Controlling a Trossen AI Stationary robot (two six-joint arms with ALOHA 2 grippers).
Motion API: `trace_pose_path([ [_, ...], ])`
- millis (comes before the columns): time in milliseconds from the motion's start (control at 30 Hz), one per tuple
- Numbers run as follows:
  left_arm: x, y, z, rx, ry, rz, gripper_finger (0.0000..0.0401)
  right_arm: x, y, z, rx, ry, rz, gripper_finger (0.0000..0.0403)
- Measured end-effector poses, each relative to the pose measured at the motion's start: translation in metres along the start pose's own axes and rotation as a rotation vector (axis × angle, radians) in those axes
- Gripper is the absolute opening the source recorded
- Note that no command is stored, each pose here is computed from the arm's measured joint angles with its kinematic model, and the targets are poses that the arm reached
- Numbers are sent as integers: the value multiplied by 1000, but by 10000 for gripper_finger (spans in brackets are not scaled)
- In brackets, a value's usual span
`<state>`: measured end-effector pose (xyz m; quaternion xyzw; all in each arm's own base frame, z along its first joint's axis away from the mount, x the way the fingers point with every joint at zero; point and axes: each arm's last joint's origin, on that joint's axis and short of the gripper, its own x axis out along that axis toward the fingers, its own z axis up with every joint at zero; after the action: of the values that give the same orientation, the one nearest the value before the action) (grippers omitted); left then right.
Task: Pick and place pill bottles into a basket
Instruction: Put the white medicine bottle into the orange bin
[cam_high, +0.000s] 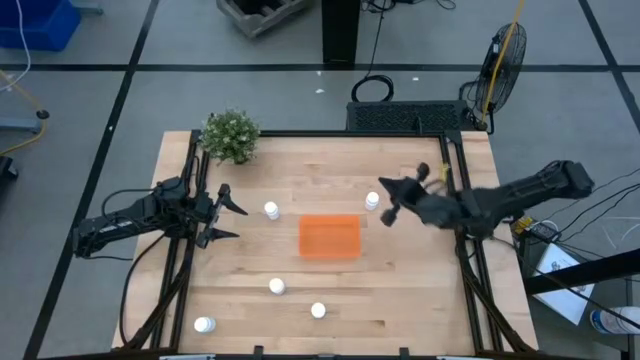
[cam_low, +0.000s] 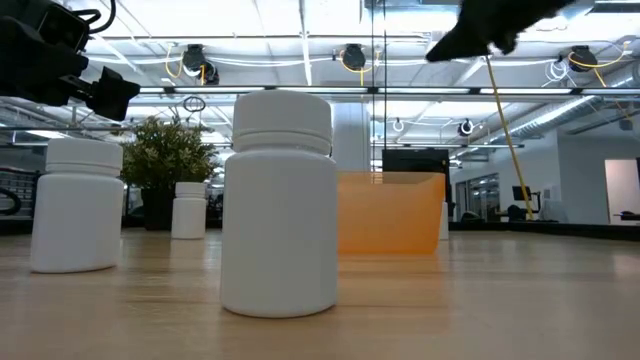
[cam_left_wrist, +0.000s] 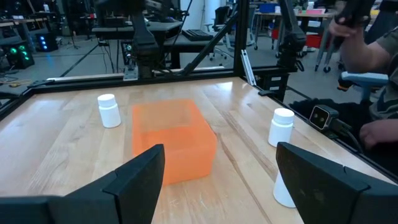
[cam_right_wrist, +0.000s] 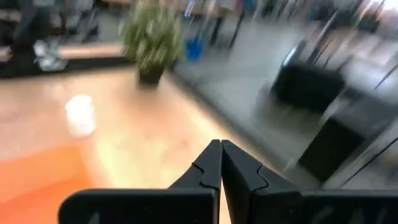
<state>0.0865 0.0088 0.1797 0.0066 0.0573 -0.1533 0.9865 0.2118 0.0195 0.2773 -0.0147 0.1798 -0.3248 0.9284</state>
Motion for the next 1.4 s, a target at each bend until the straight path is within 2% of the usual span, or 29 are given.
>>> trace_pose_path([
  [67, 0, 0, 0, 0, 0, 0, 310, 16, -10, 9, 41, 152, 80, 0],
  [167, 0, 0, 0, 0, 0, 0, 310, 35, -24, 15, 80, 316, 130, 5],
  [267, 0, 0, 0, 0, 0, 0, 310, 57, -35, 11, 128, 413, 222, 32],
  [400, 0, 0, 0, 0, 0, 0, 310, 77, -42, -2, 173, 505, 248, 98],
  [667, 0, 0, 0, 0, 0, 0, 310, 86, -45, -12, 271, 590, 188, 257],
  [800, 0, 0, 0, 0, 0, 0, 310, 84, -39, -12, 278, 591, 175, 304],
  [933, 0, 0, 0, 0, 0, 0, 310, 80, -36, -15, 245, 584, 84, 314],
  [1267, 0, 0, 0, 0, 1, 0, 310, 96, -18, -34, 251, 673, 38, 311],
  [1400, 0, 0, 0, 0, 0, 0, 310, 98, -15, -36, 236, 667, 16, 313],
])
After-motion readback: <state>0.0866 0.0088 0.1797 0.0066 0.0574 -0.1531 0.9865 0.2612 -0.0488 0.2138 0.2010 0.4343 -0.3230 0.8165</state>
